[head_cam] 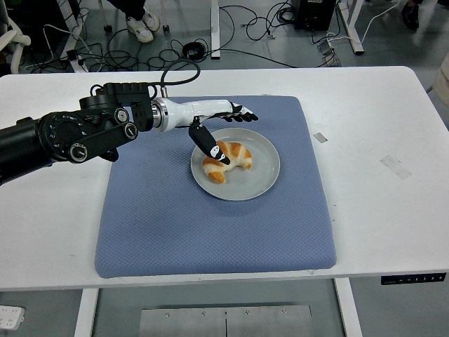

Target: Place the bread on the table

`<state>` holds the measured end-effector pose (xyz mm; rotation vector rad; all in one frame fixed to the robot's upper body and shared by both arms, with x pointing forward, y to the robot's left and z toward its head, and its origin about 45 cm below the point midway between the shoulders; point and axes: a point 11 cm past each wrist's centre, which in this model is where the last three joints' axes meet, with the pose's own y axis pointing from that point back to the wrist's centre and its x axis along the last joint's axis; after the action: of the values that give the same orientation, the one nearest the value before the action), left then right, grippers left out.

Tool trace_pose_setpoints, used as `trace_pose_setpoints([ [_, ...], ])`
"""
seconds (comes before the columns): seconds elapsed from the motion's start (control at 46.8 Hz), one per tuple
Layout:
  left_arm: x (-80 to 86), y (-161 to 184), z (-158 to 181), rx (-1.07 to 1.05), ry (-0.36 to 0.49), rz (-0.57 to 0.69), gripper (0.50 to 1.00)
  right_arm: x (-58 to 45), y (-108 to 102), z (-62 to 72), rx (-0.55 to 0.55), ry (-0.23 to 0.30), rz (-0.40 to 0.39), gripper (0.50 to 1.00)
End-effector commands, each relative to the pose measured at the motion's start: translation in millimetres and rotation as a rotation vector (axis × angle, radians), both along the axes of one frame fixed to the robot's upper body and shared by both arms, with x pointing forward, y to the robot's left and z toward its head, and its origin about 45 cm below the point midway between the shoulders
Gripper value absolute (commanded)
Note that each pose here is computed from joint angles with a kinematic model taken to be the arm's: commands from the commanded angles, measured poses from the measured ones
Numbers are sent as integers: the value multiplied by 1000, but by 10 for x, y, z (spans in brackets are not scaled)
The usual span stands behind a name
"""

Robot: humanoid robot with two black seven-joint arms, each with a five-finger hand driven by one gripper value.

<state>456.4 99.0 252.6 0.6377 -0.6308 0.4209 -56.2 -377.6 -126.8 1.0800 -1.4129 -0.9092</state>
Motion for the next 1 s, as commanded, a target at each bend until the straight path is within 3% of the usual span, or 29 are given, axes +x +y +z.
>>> trace_pose_setpoints([
  [0.0,-9,8,-30,-4,7,5,904,1,2,0,1,-1,1,1000],
  [0.983,-125,75,-377,-28,52,49,883,-1,2,-1,1,1,0,1000],
])
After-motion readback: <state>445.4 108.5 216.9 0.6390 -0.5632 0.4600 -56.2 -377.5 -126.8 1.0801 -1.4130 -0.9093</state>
